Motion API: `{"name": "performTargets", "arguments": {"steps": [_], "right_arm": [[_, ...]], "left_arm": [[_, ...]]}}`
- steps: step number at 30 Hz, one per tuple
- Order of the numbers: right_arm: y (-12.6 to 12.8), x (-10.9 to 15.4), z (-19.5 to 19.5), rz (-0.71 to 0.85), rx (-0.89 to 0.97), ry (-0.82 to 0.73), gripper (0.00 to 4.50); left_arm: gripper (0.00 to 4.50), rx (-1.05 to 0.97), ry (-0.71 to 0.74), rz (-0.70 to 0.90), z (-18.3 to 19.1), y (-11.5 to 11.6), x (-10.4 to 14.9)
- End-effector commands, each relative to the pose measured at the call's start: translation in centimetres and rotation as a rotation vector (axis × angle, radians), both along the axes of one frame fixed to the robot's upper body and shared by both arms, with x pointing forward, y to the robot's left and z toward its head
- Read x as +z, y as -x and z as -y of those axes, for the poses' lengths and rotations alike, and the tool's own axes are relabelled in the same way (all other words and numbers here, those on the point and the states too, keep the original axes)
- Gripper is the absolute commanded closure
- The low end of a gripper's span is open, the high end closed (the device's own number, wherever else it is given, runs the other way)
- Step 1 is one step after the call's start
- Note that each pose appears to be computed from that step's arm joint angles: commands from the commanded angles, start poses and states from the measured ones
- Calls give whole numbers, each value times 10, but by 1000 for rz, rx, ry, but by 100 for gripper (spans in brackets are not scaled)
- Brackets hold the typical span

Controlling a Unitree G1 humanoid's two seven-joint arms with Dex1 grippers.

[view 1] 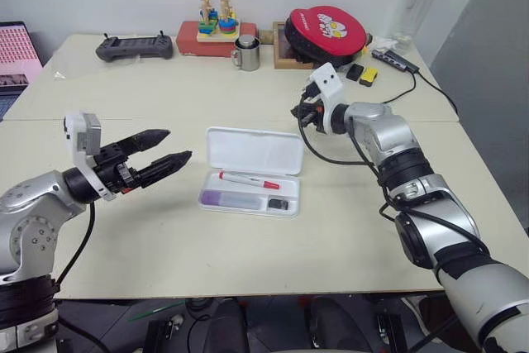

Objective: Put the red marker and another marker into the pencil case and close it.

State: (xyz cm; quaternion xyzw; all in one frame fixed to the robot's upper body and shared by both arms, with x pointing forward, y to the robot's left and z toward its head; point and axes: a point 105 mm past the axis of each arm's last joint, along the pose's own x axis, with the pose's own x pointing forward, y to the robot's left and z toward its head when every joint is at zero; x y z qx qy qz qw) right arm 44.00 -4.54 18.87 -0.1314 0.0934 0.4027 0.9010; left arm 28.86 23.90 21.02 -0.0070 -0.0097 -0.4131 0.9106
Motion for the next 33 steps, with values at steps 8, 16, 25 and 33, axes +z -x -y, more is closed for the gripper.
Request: {"name": "performTargets", "arguments": {"steps": [8,16,25,33], "right_arm": [[43,10,-20,67,334,107,448],[69,3,-18,45,434,153,448],[102,-12,-35,41,567,184,448],[110,-76,-51,-19,518,305,448]], "left_arm": [[0,-6,-7,55,1,-1,14],[0,-24,-8,47,4,1,13],[0,-61,-54,7,8,8,3],[0,-68,-65,-25,13,8,-7]]}}
